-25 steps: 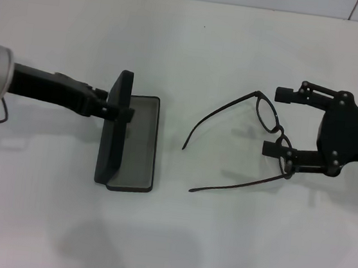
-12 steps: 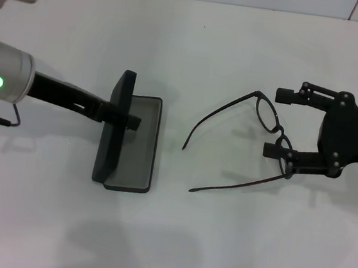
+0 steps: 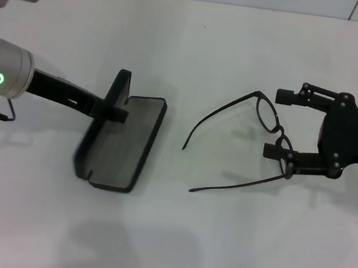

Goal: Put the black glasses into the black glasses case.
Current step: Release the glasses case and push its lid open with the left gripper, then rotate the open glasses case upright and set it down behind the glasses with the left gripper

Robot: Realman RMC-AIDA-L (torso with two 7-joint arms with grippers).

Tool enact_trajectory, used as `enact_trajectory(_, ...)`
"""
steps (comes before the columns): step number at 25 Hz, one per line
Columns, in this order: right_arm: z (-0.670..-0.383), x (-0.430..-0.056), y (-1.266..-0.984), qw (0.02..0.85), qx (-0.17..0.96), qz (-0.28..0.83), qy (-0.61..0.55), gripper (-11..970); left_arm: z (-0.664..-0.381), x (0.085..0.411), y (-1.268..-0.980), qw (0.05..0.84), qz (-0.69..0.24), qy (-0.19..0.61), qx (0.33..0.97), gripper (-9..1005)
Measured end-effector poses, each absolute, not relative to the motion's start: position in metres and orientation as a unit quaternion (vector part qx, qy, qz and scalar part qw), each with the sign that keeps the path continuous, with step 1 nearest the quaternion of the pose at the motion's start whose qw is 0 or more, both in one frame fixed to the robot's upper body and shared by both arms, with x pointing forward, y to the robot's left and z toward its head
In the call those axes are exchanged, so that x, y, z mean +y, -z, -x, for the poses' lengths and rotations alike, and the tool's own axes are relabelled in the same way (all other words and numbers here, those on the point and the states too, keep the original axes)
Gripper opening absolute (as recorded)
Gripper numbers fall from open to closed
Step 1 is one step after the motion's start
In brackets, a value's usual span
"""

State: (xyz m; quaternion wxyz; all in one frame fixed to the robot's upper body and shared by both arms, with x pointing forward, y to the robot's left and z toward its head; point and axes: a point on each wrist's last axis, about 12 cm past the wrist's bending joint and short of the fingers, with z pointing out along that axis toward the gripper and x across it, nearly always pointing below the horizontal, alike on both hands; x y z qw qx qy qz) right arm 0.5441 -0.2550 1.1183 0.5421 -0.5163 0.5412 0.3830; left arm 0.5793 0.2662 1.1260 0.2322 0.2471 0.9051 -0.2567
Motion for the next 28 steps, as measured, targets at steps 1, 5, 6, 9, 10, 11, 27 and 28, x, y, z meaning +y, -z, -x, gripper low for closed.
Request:
enact_trajectory(1,-0.544,-0.255,-1.118,0.542,0.541,0.517,-0.383,856,-0.58,0.267,-1.126,0.231,-0.251,0.252,0.906,711)
enact_trajectory(5,-0.538,-0.252,-1.117,0.516,0.53,0.548,-0.391,856,-0.581,0.267,-1.125,0.235,-0.273,0.237,0.902,633)
enact_trajectory(6,-0.536,-0.25,-1.116,0.503,0.524,0.563,-0.394,856,-0.581,0.267,-1.126,0.237,-0.278,0.236,0.9,613)
enact_trajectory(9,-0.529,-0.245,-1.114,0.476,0.51,0.595,-0.4,857,-0.584,0.266,-1.129,0.248,-0.301,0.231,0.891,531)
enact_trajectory(10,-0.526,-0.242,-1.112,0.467,0.506,0.604,-0.401,857,-0.584,0.265,-1.13,0.25,-0.309,0.228,0.889,488)
enact_trajectory(11,-0.525,-0.239,-1.111,0.461,0.505,0.611,-0.4,857,-0.586,0.265,-1.131,0.252,-0.316,0.226,0.886,445)
enact_trajectory(27,-0.503,-0.235,-1.084,0.437,0.501,0.636,-0.392,857,-0.632,0.192,-1.156,0.341,-0.535,0.087,0.768,194)
enact_trajectory(28,-0.501,-0.236,-1.083,0.438,0.503,0.634,-0.392,857,-0.633,0.181,-1.154,0.337,-0.558,0.08,0.754,194)
